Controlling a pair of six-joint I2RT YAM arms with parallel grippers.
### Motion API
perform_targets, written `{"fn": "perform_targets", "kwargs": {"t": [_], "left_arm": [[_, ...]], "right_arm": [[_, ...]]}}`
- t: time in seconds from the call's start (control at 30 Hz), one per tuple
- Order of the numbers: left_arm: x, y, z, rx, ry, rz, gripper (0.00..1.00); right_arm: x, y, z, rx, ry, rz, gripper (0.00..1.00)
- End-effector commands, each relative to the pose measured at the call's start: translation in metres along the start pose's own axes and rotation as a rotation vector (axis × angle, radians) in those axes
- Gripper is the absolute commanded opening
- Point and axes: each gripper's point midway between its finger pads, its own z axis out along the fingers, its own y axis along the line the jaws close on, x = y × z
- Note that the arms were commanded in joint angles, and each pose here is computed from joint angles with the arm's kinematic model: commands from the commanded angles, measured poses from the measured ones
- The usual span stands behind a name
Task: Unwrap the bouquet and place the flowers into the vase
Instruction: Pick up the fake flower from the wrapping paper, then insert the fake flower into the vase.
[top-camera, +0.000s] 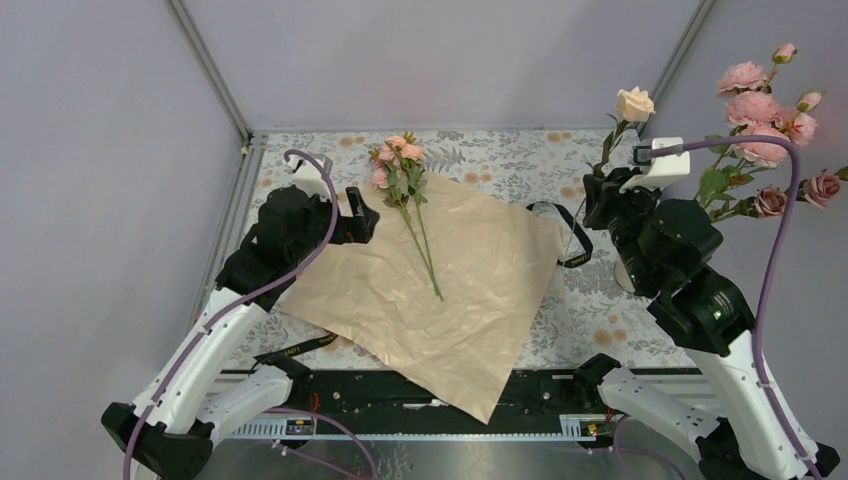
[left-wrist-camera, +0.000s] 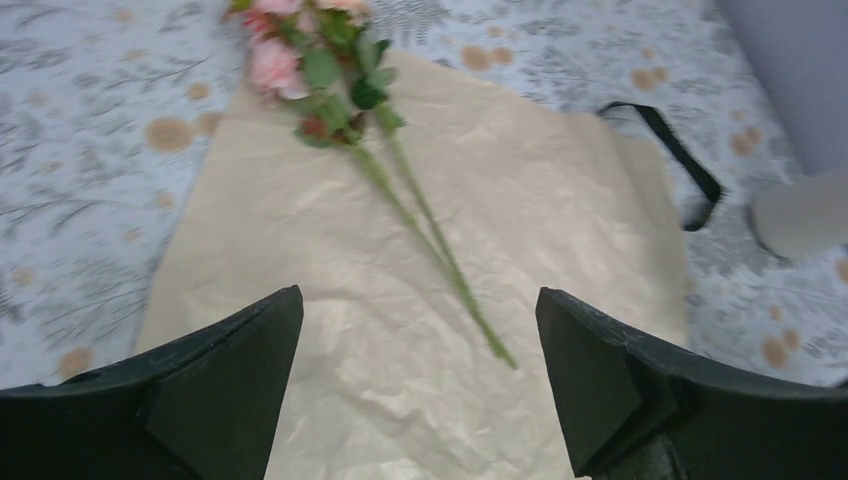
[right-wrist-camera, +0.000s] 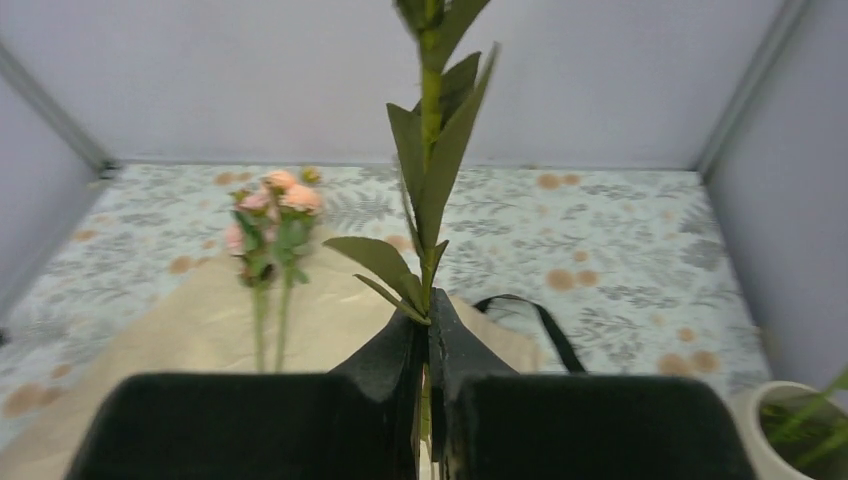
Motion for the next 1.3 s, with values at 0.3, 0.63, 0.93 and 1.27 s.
{"fn": "perform_targets", "kwargs": {"t": [0.3,0.63,0.93,1.27], "left_arm": [[-0.036,0.086,-0.05,-0.375,-0.234,-0.008,0.95],[-0.038,0.092,-0.074,-0.404,-0.31,0.007,0.95],[-0.034,0.098,-0.073,-0.436,-0.306,0.022,0.95],[-0.034,0.1,-0.075,-0.445,-0.308,0.033,0.95]], "right_arm": [[-0.066,-0.108,0.014,0.447,-0.155,-0.161,0.0],[-0.154,-0.139,-0.017,0.617,-0.335,-0.251,0.0],[-0.178,-0.152,-0.022,0.681,-0.396,-0.31,0.0],[-0.142,-0.18,0.006,0.7,-0.377,-0.249,0.0]]}}
